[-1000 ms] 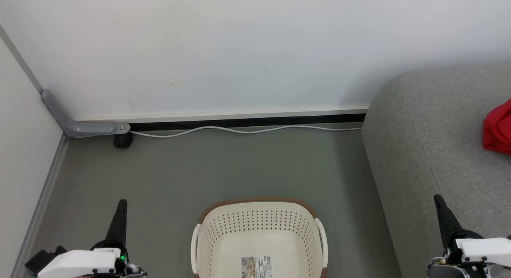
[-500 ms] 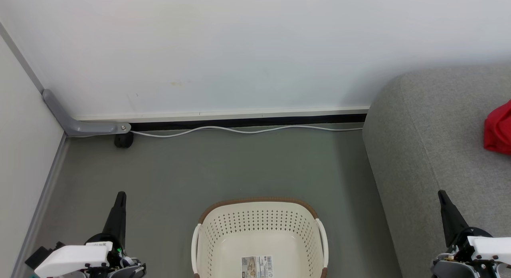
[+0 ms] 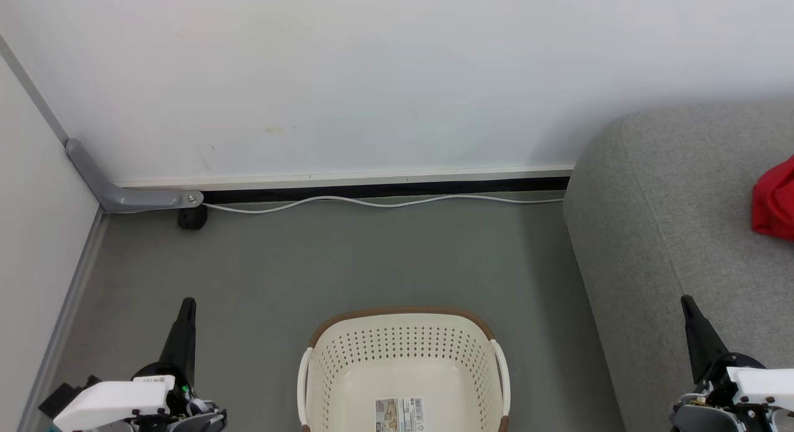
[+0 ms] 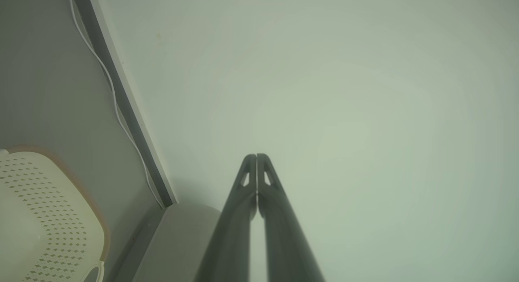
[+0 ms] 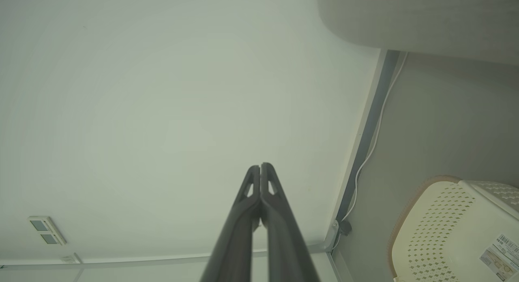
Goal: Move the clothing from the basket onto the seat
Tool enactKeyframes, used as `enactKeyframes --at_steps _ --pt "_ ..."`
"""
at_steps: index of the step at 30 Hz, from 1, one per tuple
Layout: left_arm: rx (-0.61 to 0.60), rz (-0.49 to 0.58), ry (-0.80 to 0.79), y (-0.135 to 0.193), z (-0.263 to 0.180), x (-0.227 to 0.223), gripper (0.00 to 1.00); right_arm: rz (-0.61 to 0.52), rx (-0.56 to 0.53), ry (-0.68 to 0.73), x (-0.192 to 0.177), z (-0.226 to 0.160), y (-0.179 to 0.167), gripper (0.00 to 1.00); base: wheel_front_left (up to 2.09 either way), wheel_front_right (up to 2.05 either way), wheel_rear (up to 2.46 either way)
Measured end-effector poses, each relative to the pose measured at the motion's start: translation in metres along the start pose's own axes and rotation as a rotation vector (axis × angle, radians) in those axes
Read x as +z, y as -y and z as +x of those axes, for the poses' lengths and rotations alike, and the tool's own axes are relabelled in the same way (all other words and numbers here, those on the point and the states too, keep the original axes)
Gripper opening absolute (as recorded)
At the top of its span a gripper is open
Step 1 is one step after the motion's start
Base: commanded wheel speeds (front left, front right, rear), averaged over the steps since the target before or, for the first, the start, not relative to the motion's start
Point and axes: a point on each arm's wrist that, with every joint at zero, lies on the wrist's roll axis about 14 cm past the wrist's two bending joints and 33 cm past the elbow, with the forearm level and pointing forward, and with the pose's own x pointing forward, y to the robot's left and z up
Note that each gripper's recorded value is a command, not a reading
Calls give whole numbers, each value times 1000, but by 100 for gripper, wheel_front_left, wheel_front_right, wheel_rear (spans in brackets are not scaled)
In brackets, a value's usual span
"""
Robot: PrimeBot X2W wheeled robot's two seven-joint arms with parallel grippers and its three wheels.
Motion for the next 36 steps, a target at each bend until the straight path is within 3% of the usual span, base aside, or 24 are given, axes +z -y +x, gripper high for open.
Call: enactKeyframes --at_steps 36 --pt "0 0 0 0 0 0 0 0 0 1 0 0 0 0 0 0 0"
